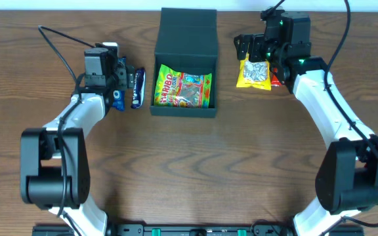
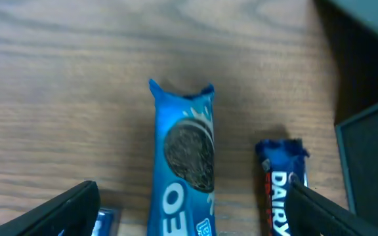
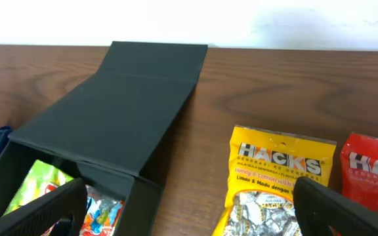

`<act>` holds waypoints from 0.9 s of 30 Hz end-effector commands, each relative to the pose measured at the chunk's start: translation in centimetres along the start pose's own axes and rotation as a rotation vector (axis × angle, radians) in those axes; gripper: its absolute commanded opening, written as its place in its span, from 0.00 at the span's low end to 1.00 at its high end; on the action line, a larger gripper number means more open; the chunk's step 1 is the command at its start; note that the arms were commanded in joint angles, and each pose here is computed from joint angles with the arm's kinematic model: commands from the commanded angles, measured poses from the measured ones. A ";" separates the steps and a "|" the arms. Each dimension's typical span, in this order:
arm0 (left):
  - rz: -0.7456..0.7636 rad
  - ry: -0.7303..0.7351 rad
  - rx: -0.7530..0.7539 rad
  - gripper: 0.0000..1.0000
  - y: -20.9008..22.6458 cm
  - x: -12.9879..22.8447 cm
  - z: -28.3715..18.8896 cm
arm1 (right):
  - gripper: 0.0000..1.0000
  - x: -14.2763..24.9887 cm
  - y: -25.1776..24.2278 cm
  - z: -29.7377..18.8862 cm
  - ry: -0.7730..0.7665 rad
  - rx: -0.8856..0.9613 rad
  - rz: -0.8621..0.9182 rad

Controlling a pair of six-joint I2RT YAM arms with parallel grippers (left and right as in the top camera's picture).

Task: Pack container
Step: 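Reach left gripper to the blue Oreo roll and grasp it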

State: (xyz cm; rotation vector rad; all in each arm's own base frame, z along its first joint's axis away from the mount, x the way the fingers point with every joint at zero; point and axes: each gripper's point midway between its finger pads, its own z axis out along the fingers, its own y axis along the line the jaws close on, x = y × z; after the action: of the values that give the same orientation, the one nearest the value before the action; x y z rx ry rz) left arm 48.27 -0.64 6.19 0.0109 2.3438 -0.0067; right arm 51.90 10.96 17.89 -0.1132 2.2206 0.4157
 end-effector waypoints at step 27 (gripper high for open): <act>-0.025 0.165 0.018 0.55 -0.1 5.1 2.6 | 0.99 -0.6 0.1 -0.8 -0.003 0.004 -0.002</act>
State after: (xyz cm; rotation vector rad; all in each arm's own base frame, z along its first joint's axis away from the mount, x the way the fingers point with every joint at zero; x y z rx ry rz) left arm 46.35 -0.95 0.83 0.0003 2.5026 -0.0385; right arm 51.47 10.90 17.34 -0.1094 2.2498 0.4156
